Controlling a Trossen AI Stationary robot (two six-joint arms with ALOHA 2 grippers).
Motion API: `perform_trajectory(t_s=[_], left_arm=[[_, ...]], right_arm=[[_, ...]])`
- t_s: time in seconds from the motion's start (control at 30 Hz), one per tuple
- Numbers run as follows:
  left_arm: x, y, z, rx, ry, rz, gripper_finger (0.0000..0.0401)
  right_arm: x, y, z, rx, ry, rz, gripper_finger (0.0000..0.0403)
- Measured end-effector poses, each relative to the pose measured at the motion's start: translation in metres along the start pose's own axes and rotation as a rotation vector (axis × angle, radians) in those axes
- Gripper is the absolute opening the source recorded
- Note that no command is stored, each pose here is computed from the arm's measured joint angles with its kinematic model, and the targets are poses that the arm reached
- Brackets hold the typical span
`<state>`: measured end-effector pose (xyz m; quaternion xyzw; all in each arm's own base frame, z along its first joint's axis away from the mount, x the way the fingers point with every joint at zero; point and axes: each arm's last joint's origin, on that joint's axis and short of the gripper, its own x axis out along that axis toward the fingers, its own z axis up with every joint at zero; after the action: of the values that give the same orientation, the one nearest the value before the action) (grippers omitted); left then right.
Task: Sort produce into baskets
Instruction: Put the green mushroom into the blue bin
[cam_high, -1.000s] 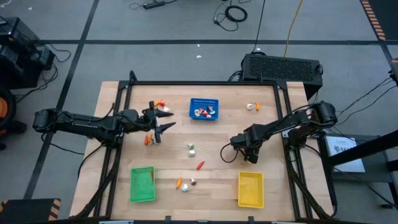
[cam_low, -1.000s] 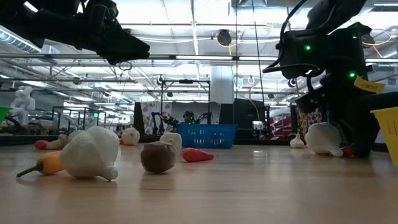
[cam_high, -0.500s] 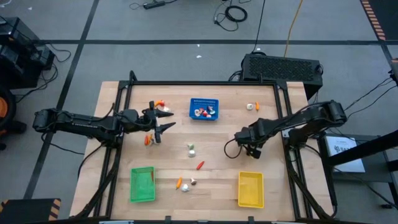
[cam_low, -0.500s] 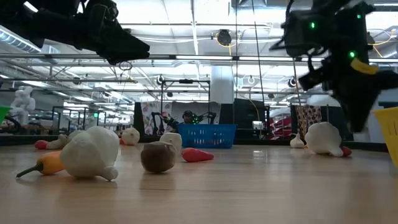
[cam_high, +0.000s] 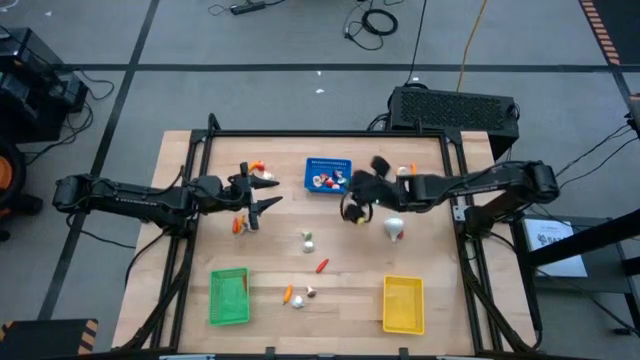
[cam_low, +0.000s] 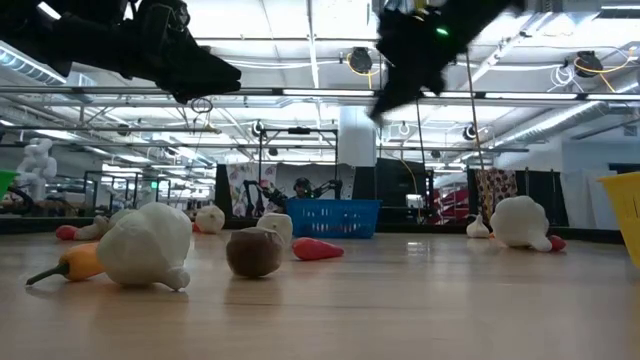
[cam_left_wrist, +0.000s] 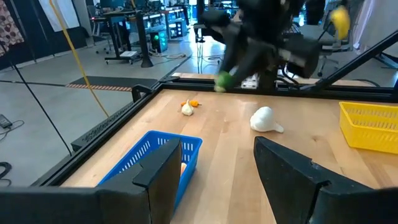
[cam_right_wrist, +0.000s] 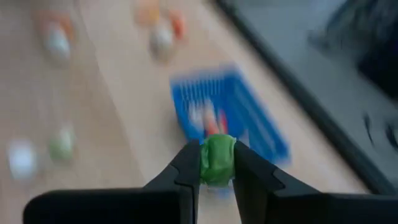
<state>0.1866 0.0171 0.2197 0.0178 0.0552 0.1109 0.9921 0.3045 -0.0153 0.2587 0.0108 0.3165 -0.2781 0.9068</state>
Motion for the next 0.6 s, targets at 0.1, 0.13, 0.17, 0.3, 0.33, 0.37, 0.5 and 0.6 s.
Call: perform_trajectory(t_s=[0.1,0.13,0.17,0.3,0.33,0.37,0.5,0.6], left_arm=[[0.000,0.000,0.000,-0.003,0.001,0.000,0.0209],[0.000,0.000,0.000,-0.003,0.002,0.000,0.0209],[0.000,0.000,0.000,-0.003,0.003,-0.001,0.0209],[0.000,-0.001,0.000,-0.007,0.003,-0.025,0.0209],[0.000,-0.001,0.000,-0.007,0.003,-0.030,0.0209],[0.000,-0.001,0.000,-0.007,0.003,-0.033,0.0209],[0.000,-0.001,0.000,-0.006,0.003,-0.034,0.0209],[0.000,-0.001,0.000,-0.006,0.003,-0.034,0.0209]], right_arm=[[0.011,-0.003,0.017,0.006,-0.157,-0.002,0.0059],[0.016,-0.004,0.021,0.009,-0.193,-0.008,0.0059],[0.021,-0.005,0.024,0.011,-0.219,-0.016,0.0059],[0.041,-0.017,0.026,0.022,-0.228,-0.005,0.0059],[0.046,-0.019,0.024,0.027,-0.215,0.009,0.0059],[0.051,-0.022,0.023,0.036,-0.202,0.029,0.0059],[0.069,-0.030,0.018,0.071,-0.174,0.088,0.0059],[0.080,-0.033,0.014,0.090,-0.153,0.089,0.0059]])
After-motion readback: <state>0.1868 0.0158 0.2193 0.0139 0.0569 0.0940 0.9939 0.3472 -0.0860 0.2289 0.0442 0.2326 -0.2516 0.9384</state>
